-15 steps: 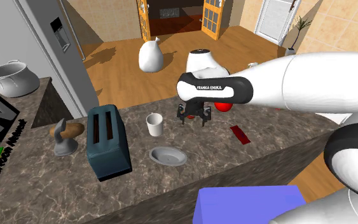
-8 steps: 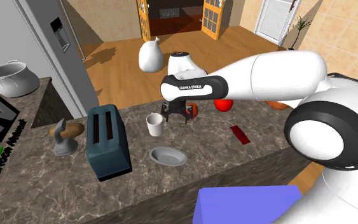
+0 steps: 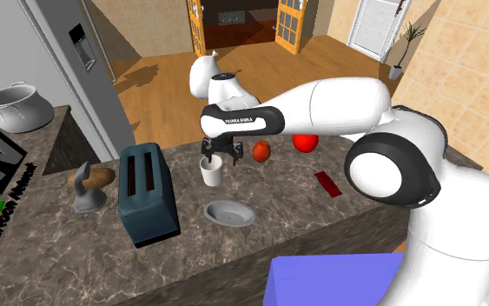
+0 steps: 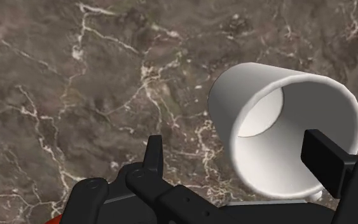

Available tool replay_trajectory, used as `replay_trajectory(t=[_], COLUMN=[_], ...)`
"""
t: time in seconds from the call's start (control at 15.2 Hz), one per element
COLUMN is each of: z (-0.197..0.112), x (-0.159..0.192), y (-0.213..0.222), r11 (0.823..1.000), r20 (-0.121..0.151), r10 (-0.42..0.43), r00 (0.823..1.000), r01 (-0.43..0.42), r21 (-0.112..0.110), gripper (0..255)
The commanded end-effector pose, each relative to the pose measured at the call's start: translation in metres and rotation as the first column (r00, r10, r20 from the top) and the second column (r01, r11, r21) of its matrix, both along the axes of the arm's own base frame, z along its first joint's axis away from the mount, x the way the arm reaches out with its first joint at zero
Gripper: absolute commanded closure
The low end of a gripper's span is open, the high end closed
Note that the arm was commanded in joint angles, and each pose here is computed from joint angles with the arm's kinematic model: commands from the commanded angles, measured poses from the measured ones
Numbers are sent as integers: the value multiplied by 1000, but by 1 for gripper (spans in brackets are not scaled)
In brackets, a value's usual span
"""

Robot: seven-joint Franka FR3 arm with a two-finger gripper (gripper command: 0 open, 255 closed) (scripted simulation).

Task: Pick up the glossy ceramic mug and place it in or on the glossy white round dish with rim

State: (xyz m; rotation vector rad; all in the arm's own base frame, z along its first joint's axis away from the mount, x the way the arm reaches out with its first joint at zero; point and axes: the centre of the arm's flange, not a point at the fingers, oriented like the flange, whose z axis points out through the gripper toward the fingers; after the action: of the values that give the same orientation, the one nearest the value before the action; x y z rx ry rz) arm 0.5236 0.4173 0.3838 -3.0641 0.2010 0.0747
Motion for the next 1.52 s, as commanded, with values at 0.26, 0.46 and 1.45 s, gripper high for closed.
replay_trajectory(t=[0.26, 0.46, 1.45], z=[-31, -34, -34], x=[1, 1, 1], y=[4, 5, 5], r11=[1000, 1000, 1000], r20=[1, 1, 1], r10=[0, 0, 0], r00=[1000, 1000, 1000], r01=[0, 0, 0], r21=[1, 1, 1], gripper=[0, 0, 255])
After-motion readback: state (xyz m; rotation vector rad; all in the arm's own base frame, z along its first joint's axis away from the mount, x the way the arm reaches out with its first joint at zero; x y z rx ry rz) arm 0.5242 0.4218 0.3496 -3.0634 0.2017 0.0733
